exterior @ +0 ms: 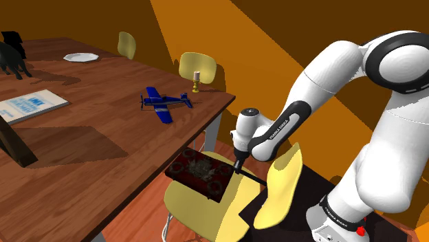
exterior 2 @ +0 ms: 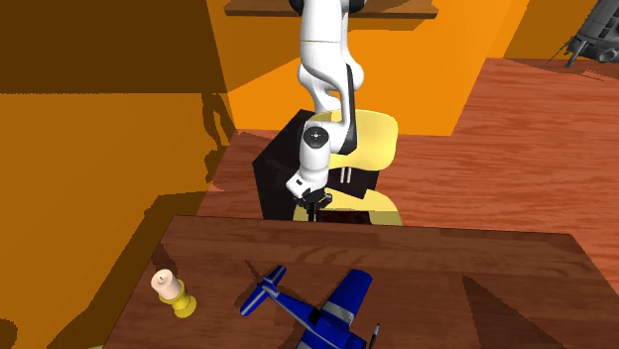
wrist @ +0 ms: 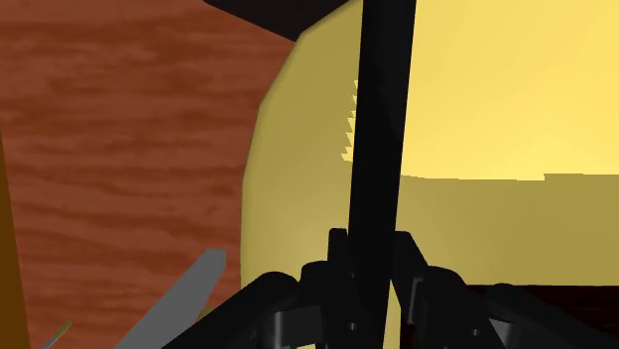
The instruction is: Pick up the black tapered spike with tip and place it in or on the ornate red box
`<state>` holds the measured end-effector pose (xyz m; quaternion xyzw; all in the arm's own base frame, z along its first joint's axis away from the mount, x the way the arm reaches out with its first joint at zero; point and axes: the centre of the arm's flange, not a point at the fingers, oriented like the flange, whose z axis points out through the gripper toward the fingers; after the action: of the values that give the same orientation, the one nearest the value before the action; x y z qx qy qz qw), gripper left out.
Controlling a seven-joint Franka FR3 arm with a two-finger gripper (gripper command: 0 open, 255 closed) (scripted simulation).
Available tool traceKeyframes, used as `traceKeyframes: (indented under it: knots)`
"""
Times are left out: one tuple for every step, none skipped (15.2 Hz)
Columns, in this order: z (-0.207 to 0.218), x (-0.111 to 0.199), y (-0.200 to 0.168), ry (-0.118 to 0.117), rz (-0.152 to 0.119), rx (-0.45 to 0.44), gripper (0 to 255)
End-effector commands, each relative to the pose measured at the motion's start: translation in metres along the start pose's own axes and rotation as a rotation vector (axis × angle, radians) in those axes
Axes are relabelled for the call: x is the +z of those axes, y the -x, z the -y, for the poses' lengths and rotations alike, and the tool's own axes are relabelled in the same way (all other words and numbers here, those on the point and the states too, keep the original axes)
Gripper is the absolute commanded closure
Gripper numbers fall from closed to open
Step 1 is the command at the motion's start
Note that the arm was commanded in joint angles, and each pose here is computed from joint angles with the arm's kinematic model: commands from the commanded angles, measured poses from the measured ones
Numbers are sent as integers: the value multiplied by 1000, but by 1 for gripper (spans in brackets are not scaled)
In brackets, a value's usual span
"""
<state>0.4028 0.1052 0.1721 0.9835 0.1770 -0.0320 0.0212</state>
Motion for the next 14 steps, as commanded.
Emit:
traceKeyframes:
  knots:
    - [3, 5, 6, 0, 15, -10, 255]
    - [1, 4, 6, 0, 14, -10, 255]
    - [1, 3, 6, 0, 14, -10, 255]
    - [1, 2, 7, 0, 14, -10, 255]
    - [1, 2, 7, 0, 14, -10, 255]
    - [2, 7, 6, 0, 15, -10, 255]
    - [1, 2, 6, 0, 15, -10, 255]
    - [1, -3, 7, 0, 15, -10, 255]
    - [1, -9, 7, 0, 15, -10, 255]
    - [1, -14, 7, 0, 15, -10, 255]
    - [1, -19, 8, 0, 15, -10, 255]
    - [1, -24, 8, 0, 15, -10, 255]
    - [0, -30, 8, 0, 15, -10, 255]
    - [0, -35, 9, 0, 15, -10, 255]
